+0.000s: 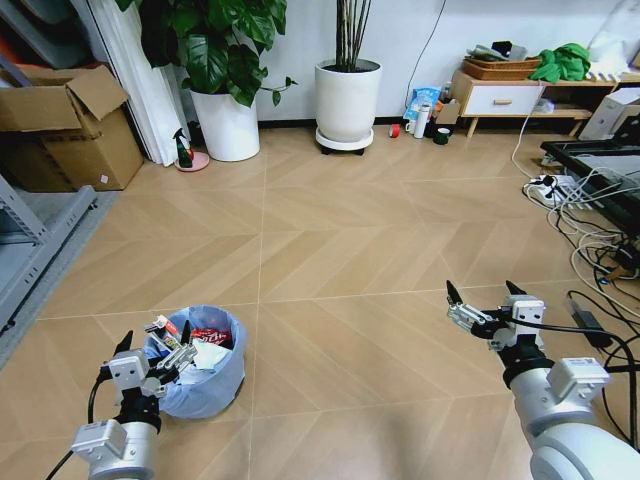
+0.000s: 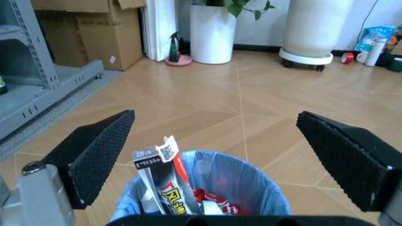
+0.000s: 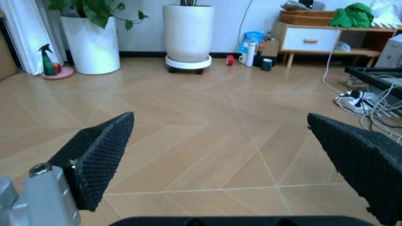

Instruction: Pick up the trash bin and place the garbage on the floor into it.

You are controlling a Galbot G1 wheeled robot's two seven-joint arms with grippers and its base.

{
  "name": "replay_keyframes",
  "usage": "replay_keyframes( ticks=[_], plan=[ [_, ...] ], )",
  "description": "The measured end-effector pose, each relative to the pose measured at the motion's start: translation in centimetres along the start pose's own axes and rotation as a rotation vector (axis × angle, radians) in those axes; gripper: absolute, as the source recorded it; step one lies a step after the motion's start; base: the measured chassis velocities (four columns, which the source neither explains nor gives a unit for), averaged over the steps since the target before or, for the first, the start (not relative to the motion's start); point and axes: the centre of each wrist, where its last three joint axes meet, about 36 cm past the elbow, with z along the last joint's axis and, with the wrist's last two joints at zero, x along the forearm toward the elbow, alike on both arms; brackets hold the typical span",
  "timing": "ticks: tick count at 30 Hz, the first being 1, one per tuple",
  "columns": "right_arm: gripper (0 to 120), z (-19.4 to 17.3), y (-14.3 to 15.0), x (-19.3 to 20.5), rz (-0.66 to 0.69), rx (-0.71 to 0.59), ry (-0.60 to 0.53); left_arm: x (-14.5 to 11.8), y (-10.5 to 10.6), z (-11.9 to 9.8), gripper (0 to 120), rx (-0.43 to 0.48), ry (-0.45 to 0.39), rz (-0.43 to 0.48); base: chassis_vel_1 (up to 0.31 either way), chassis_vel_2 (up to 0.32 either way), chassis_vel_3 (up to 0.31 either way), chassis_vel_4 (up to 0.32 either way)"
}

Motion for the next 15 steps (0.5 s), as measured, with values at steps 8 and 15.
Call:
replay_keyframes(
  ticks=[8, 15],
  plan=[
    [100, 0.01, 0.00, -0.01, -0.001, 0.000, 0.000, 0.00, 0.00, 0.01, 100, 0.000, 0.001, 0.000, 0.000, 0.000, 0.000, 0.000],
    [100, 0.01, 0.00, -0.01, -0.001, -0.001, 0.000, 0.00, 0.01, 0.01, 100, 0.000, 0.001, 0.000, 0.000, 0.000, 0.000, 0.000]
  ],
)
